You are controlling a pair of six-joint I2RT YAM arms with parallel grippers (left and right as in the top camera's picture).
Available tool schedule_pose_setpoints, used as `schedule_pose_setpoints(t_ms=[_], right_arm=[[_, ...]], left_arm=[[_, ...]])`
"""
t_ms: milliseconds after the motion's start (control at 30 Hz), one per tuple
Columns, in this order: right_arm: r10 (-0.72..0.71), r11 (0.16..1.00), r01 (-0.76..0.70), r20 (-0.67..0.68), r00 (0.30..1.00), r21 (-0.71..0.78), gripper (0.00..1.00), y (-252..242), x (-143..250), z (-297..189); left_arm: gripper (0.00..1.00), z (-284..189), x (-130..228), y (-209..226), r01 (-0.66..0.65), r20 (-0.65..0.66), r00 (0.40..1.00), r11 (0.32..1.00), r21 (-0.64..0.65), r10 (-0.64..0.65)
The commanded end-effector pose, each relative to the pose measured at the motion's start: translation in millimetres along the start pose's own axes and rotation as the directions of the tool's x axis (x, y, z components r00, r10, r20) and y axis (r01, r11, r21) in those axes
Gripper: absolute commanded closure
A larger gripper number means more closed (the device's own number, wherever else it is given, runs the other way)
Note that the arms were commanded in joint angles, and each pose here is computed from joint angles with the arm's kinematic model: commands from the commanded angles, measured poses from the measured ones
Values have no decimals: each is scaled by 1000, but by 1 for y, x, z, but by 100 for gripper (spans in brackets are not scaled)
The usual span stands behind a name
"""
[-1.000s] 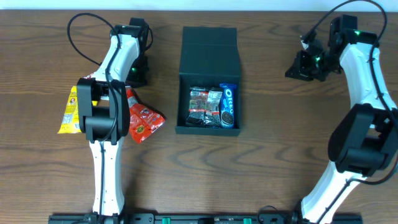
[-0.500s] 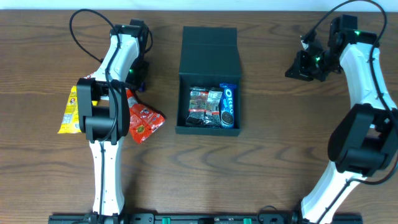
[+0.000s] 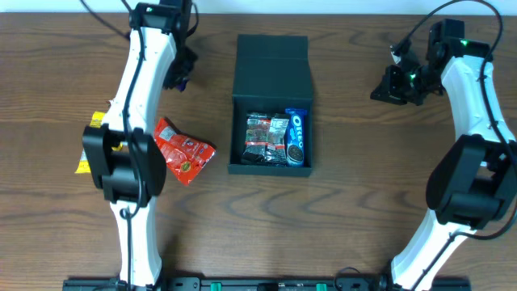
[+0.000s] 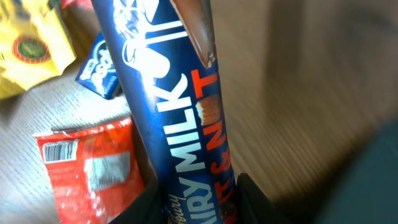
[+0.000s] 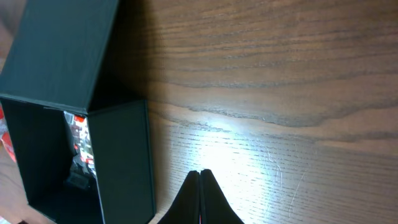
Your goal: Pack container
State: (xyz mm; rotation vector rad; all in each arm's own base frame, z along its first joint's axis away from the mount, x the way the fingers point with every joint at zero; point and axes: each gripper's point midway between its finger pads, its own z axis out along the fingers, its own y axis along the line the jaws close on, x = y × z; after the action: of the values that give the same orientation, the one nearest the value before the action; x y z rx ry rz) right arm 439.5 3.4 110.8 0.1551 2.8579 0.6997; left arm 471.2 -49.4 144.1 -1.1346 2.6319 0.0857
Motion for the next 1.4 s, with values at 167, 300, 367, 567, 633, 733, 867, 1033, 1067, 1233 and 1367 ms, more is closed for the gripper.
schedule_pose_setpoints(t_ms=[167,300,367,567,633,733,867,1033,1067,1233,1367], right_arm=[[45,999,-45,67,997,4,99,-24,-13,-20],[79,997,-80,84,993,9,99,-39,-14,-28],[87,996,-88,84,993,10,99,-42,-13,-30],[87,996,-88,68,994,10,99,-42,-9,-30],[88,996,-89,68,994,10,99,-42,-8,-30],[91,996,-92,61,994,9,99,-42,-7,-30],[95,995,-96,54,994,8,99,-42,-5,-30],[96,995,-96,54,994,8,99,-42,-5,-30],[95,995,-96,54,994,8,99,-42,-5,-30],[95,995,-96,54,994,9,99,-42,-5,-30],[99,995,-99,49,994,8,98,-41,-4,-29]], left_arm=[[94,-49,78,-55,-588,86,808,806,74,582],[94,-54,129,-72,-825,97,565,561,66,819],[94,-50,148,-71,-861,74,508,504,60,858],[94,-24,184,-40,-892,-79,447,450,29,891],[94,-21,187,-33,-896,-105,440,444,23,892],[94,-21,196,-32,-890,-130,440,451,72,889],[94,-18,202,-28,-887,-156,435,452,92,887],[94,-9,210,-19,-894,-171,415,435,104,894],[94,-6,210,-17,-894,-170,415,435,105,894],[94,10,210,-6,-884,-197,428,454,112,882],[94,14,213,-12,-875,-180,440,465,133,880]])
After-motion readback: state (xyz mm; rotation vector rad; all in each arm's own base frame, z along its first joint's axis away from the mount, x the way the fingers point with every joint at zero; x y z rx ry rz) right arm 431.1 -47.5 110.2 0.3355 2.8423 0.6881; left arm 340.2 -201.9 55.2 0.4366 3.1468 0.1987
